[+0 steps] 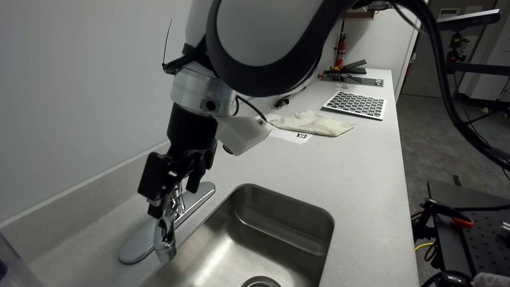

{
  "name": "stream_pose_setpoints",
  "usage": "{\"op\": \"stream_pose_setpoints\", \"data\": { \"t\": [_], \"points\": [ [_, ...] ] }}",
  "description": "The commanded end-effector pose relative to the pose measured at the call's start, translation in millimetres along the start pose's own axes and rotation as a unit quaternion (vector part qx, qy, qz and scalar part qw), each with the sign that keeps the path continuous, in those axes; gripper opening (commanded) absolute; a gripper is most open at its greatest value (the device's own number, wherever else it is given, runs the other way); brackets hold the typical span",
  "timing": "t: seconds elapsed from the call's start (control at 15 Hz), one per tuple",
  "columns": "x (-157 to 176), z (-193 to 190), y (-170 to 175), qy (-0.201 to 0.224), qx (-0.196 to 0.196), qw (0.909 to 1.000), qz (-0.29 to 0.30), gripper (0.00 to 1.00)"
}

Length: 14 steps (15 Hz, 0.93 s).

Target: Move the faucet nozzle to the right and push the faucet handle down

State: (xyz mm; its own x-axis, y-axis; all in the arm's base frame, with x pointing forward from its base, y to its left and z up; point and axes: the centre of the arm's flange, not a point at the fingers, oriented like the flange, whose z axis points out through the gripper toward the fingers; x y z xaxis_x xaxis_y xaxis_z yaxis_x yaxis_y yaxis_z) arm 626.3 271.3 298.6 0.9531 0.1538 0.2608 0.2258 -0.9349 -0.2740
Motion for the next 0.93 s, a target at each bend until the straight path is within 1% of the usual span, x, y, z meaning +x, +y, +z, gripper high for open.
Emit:
{"op": "stream_pose_setpoints", "data": {
  "t": [0.0,0.4,0.67,0.87],
  "points": [
    [1,11,-14,0.004,0.019,0.9997,0.014,1.0],
    [-3,15,-18,0.006,0.024,0.9995,0.018,1.0],
    [-11,22,-16,-0.006,0.022,0.9995,0.02,1.0],
    [-15,19,-13,-0.012,0.017,0.9997,0.014,1.0]
  ]
}}
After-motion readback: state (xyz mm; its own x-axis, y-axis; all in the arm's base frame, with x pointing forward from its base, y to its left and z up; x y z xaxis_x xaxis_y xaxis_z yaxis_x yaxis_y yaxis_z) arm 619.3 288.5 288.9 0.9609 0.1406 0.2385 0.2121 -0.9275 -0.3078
